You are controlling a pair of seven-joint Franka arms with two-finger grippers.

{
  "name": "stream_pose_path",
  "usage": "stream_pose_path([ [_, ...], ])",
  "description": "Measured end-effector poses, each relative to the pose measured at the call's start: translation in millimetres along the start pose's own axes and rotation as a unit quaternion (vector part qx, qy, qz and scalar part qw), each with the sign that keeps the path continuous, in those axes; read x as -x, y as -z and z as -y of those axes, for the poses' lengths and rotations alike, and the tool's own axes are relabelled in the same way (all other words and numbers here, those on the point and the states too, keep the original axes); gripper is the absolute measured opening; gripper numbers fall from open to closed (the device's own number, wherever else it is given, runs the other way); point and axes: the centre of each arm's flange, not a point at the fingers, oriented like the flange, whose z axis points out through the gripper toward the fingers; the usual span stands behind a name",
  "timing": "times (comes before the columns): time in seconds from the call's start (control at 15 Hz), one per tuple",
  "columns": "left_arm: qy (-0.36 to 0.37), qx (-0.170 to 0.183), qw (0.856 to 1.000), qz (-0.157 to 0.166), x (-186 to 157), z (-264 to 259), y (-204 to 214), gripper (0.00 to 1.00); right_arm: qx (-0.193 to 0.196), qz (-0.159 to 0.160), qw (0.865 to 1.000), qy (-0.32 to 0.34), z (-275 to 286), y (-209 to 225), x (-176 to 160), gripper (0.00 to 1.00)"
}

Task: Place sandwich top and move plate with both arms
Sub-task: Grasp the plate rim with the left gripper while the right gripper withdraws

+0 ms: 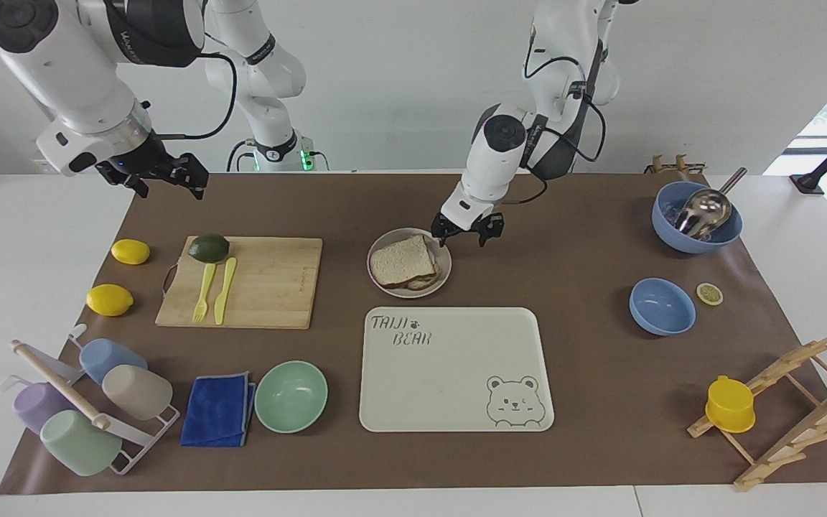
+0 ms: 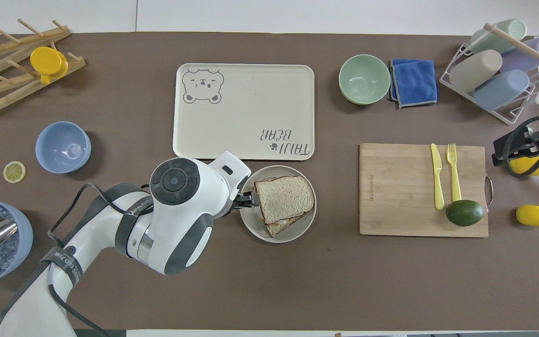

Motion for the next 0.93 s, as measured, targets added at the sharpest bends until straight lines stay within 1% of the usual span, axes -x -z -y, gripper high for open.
stream_pose_path([
  [0.2, 0.008, 0.005, 1.000, 0.002, -10, 5, -20, 0.97, 0.011, 0.001, 1.000, 0.025, 25, 1, 1, 1.00],
  [0.27, 0.006, 0.008, 1.000, 0.004, -11, 6, -22, 0.97, 0.018, 0.001, 0.999, 0.037, 39, 3, 5, 1.00],
  [0.33, 0.002, 0.012, 1.000, 0.006, -11, 5, -22, 0.93, 0.023, 0.001, 0.999, 0.047, 50, 6, 10, 1.00],
  [0.4, 0.000, 0.016, 1.000, 0.008, -11, 5, -22, 0.93, 0.026, 0.002, 0.998, 0.052, 55, 8, 16, 1.00],
  [0.47, -0.002, 0.020, 1.000, 0.009, -11, 5, -22, 0.89, 0.027, 0.002, 0.998, 0.052, 55, 9, 21, 1.00],
  [0.53, -0.006, 0.024, 1.000, 0.010, -12, 6, -22, 0.88, 0.026, 0.002, 0.999, 0.047, 50, 10, 25, 1.00],
  [0.67, -0.012, 0.026, 0.999, 0.013, -12, 8, -24, 0.79, 0.024, 0.004, 0.999, 0.037, 39, 9, 28, 1.00],
  [0.8, -0.012, 0.027, 1.000, 0.012, -10, 11, -30, 0.78, 0.021, 0.002, 0.999, 0.028, 29, 8, 26, 1.00],
  [0.93, -0.007, 0.031, 0.999, 0.013, -7, 14, -36, 0.77, 0.019, -0.013, 0.999, 0.023, 24, 9, 22, 1.00],
])
